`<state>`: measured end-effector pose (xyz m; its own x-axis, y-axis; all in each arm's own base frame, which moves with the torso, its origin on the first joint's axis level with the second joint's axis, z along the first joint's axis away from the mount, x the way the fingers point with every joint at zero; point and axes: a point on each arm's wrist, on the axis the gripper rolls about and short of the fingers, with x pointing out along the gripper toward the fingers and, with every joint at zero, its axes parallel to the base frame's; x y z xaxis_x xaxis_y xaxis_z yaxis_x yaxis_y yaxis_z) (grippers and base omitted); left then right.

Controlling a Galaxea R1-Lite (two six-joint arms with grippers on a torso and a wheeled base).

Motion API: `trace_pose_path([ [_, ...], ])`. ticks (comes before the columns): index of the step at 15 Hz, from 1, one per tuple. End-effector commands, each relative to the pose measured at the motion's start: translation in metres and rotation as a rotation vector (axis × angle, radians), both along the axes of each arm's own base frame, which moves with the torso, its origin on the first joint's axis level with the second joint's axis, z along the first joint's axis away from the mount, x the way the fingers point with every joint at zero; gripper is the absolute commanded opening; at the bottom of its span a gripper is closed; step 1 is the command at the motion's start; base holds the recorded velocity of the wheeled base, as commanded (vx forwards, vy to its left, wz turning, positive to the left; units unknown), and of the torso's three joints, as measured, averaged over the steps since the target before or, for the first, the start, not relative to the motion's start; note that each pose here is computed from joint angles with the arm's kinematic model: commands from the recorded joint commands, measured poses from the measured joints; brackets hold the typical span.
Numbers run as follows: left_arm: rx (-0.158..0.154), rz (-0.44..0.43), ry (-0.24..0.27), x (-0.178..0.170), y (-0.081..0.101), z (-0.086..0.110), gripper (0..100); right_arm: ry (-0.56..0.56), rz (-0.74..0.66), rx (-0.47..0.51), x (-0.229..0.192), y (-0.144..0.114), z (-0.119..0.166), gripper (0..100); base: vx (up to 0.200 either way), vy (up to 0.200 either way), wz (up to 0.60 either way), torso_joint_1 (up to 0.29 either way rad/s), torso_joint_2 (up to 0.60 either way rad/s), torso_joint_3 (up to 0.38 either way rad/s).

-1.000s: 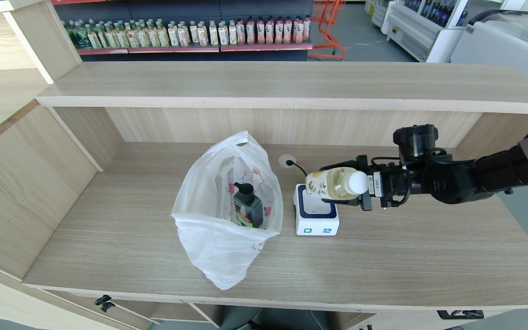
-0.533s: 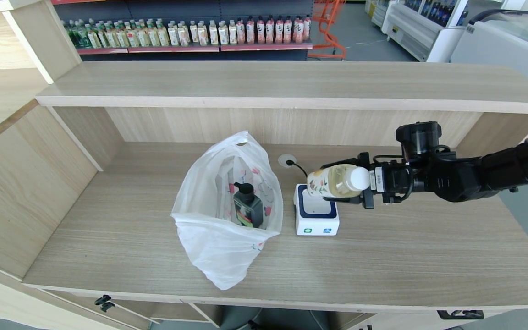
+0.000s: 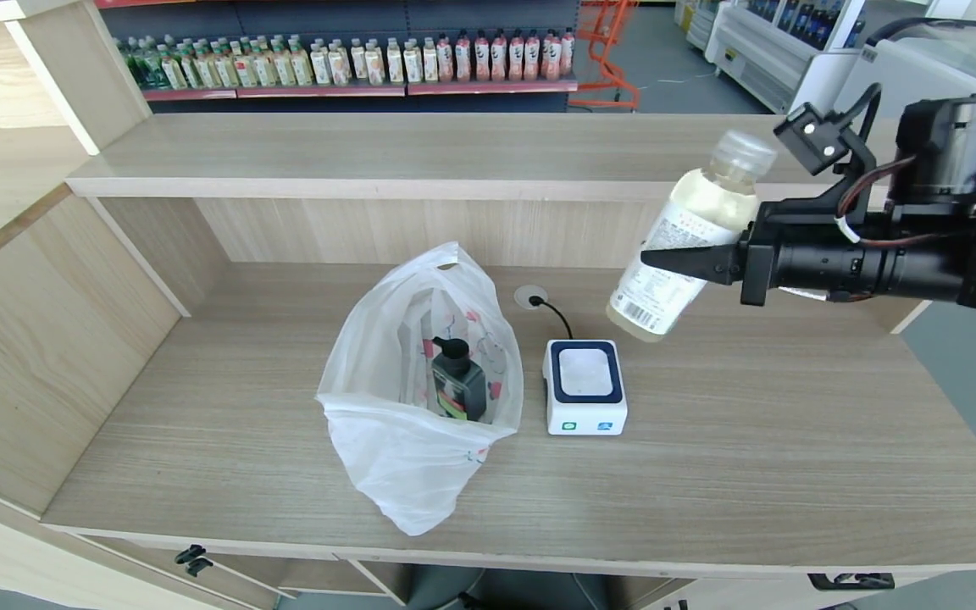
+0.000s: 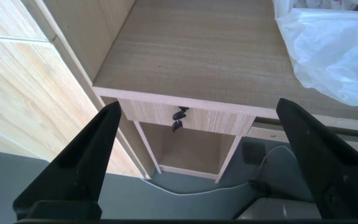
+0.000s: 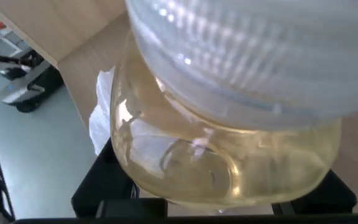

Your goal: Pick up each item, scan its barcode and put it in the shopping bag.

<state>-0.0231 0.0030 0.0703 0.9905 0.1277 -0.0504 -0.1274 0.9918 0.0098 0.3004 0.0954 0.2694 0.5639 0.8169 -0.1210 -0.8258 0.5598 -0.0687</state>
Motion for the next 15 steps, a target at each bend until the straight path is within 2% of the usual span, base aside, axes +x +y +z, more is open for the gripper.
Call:
trace_pose_path([
  [1,0.0,0.001,0.0,0.0,0.0,0.0,100,0.083,-0.072,0.183,-0.072,0.009,0.037,0,0.0,0.0,0.0,0.0,0.0,0.0],
  [5,0.0,0.001,0.0,0.0,0.0,0.0,100,0.238,-0.134,0.224,-0.075,0.008,0.014,0,0.0,0.0,0.0,0.0,0.0,0.0],
  [9,0.0,-0.001,0.001,0.0,0.0,0.0,100,0.273,-0.143,0.232,-0.075,0.007,0.01,0,0.0,0.0,0.0,0.0,0.0,0.0],
  [12,-0.005,0.001,-0.001,0.0,0.0,0.0,100,0.286,-0.161,0.228,-0.074,0.006,0.005,0,0.0,0.2,0.0,-0.007,-0.01,0.004],
  [15,-0.002,0.001,-0.002,0.0,0.0,0.0,100,0.309,-0.246,0.223,-0.063,0.008,-0.003,0,0.0,0.2,0.0,0.017,0.01,0.005],
])
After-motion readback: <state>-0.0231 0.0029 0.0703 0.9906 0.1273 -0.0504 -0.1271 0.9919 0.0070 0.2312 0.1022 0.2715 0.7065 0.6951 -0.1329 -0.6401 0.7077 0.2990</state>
